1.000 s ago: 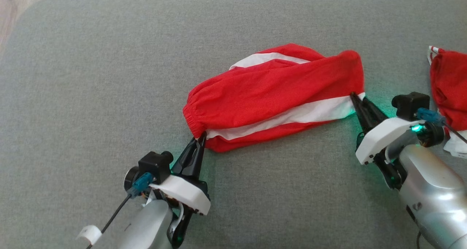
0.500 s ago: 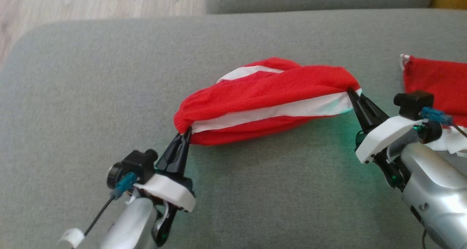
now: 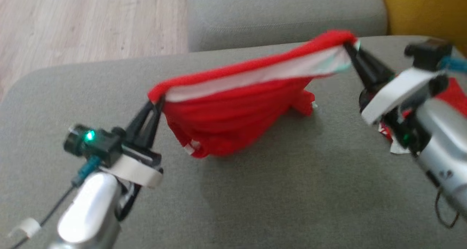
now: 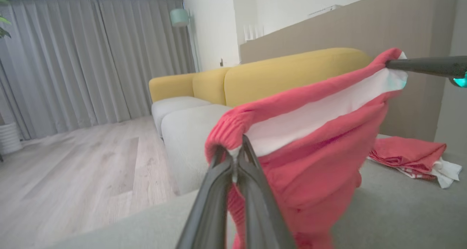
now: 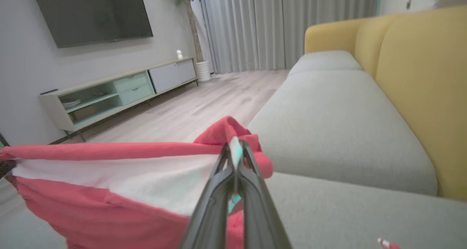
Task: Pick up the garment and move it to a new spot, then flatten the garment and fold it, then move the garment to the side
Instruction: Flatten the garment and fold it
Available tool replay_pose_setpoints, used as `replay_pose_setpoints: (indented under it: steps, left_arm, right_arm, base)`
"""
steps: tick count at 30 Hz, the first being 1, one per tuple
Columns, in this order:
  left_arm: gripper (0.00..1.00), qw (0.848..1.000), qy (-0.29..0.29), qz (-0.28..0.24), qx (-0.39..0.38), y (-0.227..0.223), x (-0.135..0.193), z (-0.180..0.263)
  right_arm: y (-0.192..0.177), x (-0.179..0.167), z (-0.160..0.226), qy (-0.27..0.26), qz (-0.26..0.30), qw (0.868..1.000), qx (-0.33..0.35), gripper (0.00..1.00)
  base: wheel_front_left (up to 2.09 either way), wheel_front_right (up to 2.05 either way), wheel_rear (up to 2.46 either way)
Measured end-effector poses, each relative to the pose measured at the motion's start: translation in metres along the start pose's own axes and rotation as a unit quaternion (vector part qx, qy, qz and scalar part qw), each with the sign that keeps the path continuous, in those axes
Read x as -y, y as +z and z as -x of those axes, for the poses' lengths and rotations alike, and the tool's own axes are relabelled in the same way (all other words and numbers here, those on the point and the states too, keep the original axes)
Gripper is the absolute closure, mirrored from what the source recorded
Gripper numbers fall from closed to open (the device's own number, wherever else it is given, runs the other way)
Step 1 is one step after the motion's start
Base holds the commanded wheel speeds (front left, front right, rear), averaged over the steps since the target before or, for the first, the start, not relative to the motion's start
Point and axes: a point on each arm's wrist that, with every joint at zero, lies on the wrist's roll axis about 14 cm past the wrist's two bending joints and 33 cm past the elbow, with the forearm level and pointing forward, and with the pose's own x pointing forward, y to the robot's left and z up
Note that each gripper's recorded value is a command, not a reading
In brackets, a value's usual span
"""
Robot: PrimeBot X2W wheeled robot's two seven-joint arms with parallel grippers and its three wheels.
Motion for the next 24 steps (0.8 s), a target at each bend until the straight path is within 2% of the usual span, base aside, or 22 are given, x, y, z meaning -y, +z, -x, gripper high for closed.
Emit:
replay_pose_setpoints:
  steps: [5, 11, 17, 20, 24]
  left_arm:
    - [1.0, 0.997, -0.017, -0.047, 0.059, 0.052, -0.005, -0.014]
    - [1.0, 0.985, -0.034, -0.088, 0.142, 0.124, -0.003, -0.023]
    - [1.0, 0.978, -0.052, -0.096, 0.179, 0.159, 0.011, -0.024]
    - [1.0, 0.977, -0.061, -0.093, 0.184, 0.166, 0.016, -0.023]
    - [1.0, 0.985, -0.062, -0.066, 0.147, 0.142, 0.017, -0.025]
  right_arm:
    - [0.056, 0.005, 0.006, -0.003, 0.034, 0.998, 0.049, 1.0]
    - [0.106, 0.004, 0.018, -0.011, 0.055, 0.994, 0.095, 1.0]
    - [0.141, 0.008, 0.035, -0.025, 0.063, 0.99, 0.122, 1.0]
    - [0.146, 0.01, 0.043, -0.035, 0.071, 0.989, 0.122, 1.0]
    - [0.117, 0.017, 0.045, -0.056, 0.061, 0.993, 0.08, 1.0]
  base:
    - [0.0, 0.0, 0.0]
    - [0.0, 0.0, 0.0]
    - [0.0, 0.0, 0.0]
    - [0.0, 0.0, 0.0]
    - [0.0, 0.0, 0.0]
